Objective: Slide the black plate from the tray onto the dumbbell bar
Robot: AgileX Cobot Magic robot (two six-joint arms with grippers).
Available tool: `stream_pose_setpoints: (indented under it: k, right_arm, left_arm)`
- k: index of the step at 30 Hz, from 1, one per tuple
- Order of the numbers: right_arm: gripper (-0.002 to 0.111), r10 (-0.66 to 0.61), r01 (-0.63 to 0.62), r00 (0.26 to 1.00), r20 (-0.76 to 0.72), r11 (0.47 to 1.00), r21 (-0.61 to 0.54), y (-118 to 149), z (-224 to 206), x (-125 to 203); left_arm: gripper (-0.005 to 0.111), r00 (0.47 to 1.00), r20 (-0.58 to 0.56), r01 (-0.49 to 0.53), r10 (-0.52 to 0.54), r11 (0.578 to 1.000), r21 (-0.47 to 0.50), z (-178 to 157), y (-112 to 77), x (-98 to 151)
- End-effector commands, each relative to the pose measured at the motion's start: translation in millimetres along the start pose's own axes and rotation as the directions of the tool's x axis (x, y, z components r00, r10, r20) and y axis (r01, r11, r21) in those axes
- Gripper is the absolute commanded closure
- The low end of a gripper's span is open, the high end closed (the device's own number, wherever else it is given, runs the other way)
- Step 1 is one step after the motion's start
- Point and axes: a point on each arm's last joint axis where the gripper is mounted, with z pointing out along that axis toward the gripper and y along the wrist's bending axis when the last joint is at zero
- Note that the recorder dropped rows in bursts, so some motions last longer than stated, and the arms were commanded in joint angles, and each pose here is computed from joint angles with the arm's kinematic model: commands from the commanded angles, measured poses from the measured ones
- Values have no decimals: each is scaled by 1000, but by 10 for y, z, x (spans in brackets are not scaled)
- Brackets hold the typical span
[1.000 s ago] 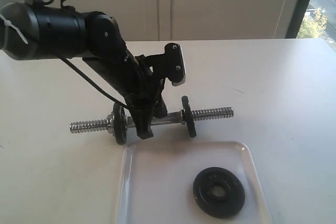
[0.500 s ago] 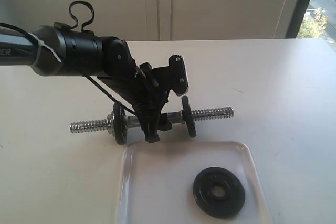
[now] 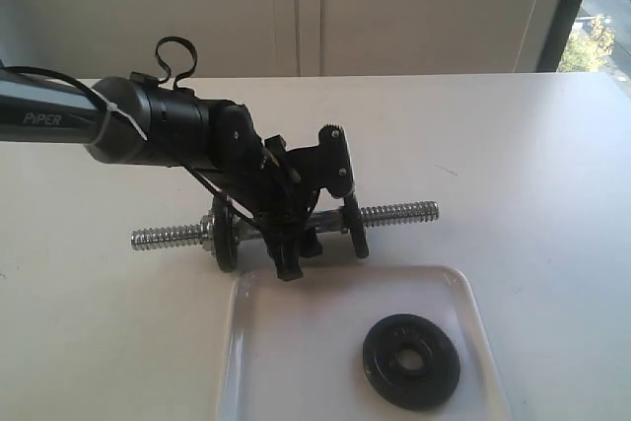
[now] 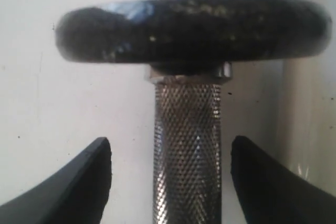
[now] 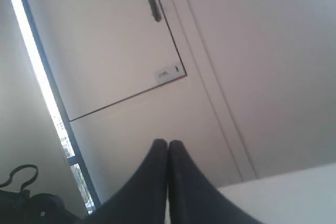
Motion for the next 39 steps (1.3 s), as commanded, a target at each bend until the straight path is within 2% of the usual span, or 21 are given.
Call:
stream_pose_setpoints:
  k: [1,8,18,21,25,29,35,39]
  right_arm:
    - [108,64,-61,997,-45,996,69,-60,-7,45]
    - [108,64,-61,997,-45,996,69,-60,-7,45]
    - [108,59,-55,997,-53,995,80,-70,-8,53]
    - [108,63,-50,994,-93,989,138,-121,-16,92]
    - [108,75,-37,985,-158,972,234,-204,-41,156]
    - [108,96,-52,982,-165,966,254,-219,-46,167]
    - [108,114,-45,967,-228,957,286,-252,11,224]
    - [108,100,35,915,-391,946,323,-283,213,273]
  left_arm:
    - [39,1000,-2,10,-10,1000,7,63,-17,3]
    - [40,1000,18,10,-10,999,-36,70,21,-12]
    - [60,1000,19,23,-23,999,-38,116,15,2]
    - [69,999,21,47,-46,998,-37,116,15,1]
    - [88,997,23,74,-73,997,-38,116,16,1]
    - [106,997,29,72,-71,997,-42,72,27,-19]
    - [107,996,57,68,-64,995,-66,-89,72,-92]
    - [107,996,65,67,-62,995,-71,-150,84,-116]
